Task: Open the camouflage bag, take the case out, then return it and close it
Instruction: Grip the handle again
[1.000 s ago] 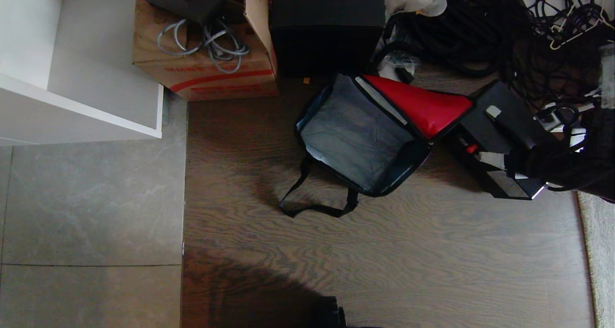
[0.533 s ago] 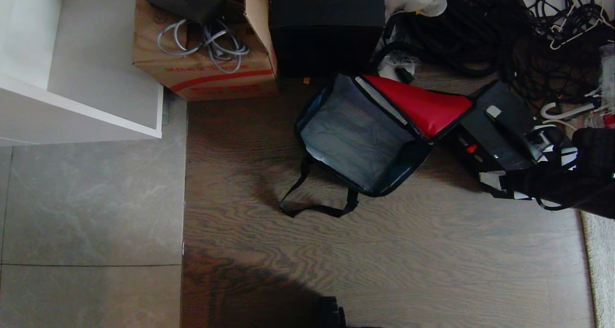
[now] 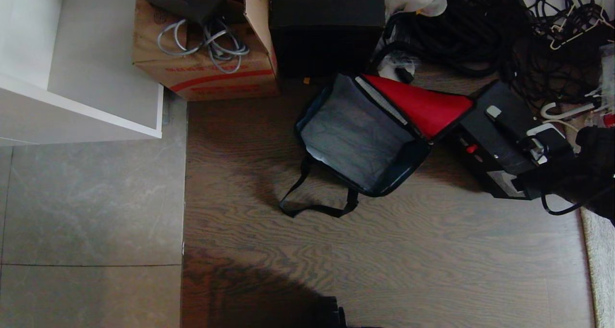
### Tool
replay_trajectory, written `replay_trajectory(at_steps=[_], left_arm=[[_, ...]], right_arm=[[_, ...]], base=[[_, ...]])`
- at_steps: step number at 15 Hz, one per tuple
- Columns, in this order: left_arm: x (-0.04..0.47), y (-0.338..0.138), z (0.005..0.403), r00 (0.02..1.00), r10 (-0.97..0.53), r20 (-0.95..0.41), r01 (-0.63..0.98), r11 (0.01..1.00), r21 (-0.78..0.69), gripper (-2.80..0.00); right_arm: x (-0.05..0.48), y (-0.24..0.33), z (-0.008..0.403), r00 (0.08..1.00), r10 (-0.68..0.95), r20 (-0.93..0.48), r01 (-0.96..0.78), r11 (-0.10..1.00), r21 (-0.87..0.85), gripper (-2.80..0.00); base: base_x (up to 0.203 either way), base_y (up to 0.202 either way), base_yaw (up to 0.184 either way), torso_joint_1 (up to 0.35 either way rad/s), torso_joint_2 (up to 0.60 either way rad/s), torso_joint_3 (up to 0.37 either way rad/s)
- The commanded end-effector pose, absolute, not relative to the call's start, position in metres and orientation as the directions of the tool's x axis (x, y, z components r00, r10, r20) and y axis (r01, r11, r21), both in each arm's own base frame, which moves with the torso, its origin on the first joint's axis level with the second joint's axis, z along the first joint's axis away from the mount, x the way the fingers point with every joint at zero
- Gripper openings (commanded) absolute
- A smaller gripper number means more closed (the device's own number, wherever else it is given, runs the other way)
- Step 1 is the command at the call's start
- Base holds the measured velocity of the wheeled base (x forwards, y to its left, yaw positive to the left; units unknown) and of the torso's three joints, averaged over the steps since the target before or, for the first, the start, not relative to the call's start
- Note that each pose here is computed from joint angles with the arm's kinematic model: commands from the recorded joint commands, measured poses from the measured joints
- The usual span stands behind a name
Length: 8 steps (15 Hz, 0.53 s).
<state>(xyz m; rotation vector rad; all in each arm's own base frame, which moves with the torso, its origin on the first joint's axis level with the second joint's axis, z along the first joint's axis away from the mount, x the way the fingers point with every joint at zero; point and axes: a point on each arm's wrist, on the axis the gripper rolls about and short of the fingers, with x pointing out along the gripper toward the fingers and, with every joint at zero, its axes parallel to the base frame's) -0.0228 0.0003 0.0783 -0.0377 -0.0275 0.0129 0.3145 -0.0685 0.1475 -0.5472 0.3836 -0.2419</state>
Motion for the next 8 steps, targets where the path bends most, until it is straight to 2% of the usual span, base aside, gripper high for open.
replay_trajectory(at_steps=[1, 5, 8], left_arm=[[-0.022, 0.0, 0.076, 1.0, 0.014, 0.02, -0.013, 0.999, -0.039, -2.8], [-0.022, 0.0, 0.076, 1.0, 0.014, 0.02, -0.013, 0.999, -0.039, -2.8], [-0.022, 0.0, 0.076, 1.0, 0.013, 0.02, -0.012, 0.999, -0.039, -2.8]], right_arm=[[0.319, -0.07, 0.151, 0.905, -0.359, -0.229, 0.153, 0.775, -0.613, 0.0], [0.334, -0.061, 0.145, 0.854, -0.495, -0.162, 0.288, 0.707, -0.646, 0.0], [0.35, -0.056, 0.143, 0.859, -0.505, -0.081, 0.347, 0.692, -0.633, 0.0]], base=[[0.0, 0.0, 0.0, 0.0, 0.0, 0.0], [0.0, 0.0, 0.0, 0.0, 0.0, 0.0], [0.0, 0.0, 0.0, 0.0, 0.0, 0.0]])
